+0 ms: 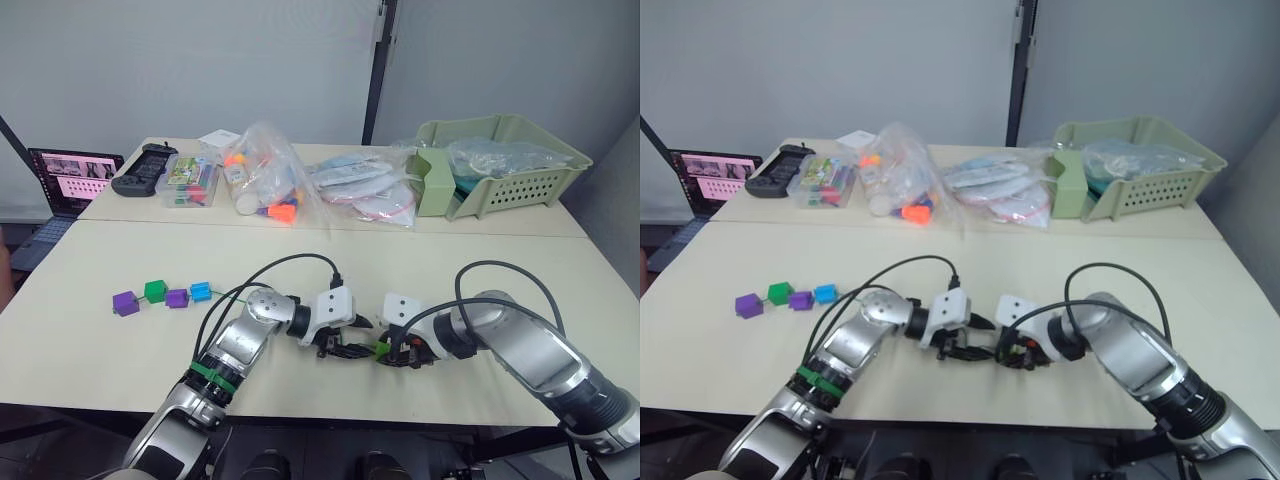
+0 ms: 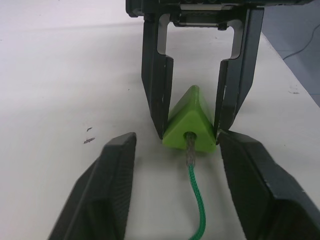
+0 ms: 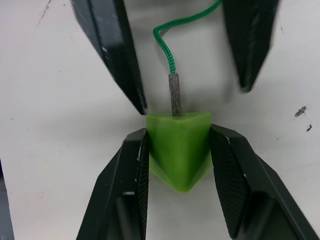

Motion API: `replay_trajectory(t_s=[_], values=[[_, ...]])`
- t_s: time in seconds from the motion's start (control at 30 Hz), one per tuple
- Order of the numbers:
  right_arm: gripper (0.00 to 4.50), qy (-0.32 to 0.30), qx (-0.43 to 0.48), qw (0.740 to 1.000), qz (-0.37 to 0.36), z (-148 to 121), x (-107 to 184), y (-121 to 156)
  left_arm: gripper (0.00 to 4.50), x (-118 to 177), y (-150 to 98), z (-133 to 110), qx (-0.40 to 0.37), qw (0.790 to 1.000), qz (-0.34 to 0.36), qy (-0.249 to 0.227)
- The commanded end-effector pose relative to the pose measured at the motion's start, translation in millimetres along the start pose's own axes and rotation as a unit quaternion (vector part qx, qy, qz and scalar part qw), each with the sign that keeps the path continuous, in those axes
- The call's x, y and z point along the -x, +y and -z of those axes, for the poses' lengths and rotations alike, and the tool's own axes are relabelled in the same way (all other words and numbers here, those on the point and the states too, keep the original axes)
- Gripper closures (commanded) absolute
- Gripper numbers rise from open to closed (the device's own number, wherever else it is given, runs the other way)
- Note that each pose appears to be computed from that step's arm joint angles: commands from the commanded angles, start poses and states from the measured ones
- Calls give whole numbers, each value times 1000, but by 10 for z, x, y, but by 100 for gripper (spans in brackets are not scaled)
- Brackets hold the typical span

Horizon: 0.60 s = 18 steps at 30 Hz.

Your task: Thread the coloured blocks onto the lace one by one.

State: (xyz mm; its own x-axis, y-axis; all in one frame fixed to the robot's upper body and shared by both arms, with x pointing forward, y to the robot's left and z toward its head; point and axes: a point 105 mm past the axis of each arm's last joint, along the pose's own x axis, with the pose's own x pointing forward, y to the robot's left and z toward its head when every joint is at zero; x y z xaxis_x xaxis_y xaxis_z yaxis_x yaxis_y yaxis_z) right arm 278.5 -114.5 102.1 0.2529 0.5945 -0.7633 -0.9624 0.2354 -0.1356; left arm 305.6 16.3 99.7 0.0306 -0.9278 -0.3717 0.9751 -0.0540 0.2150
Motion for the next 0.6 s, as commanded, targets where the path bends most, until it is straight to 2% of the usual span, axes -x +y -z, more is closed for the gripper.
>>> replay_trajectory(t_s=[0.03, 0.4, 0.6], values=[[323, -7, 10, 1000, -5, -39, -14, 30, 187, 95, -2, -95, -17, 1000, 3, -15], [323, -8, 10, 1000, -5, -48, -14, 35, 187, 34, -31, -8, -8, 1000, 6, -7], [323, -9, 9, 1000, -4, -50, -9, 33, 364, -1, -35, -12, -8, 1000, 7, -8]])
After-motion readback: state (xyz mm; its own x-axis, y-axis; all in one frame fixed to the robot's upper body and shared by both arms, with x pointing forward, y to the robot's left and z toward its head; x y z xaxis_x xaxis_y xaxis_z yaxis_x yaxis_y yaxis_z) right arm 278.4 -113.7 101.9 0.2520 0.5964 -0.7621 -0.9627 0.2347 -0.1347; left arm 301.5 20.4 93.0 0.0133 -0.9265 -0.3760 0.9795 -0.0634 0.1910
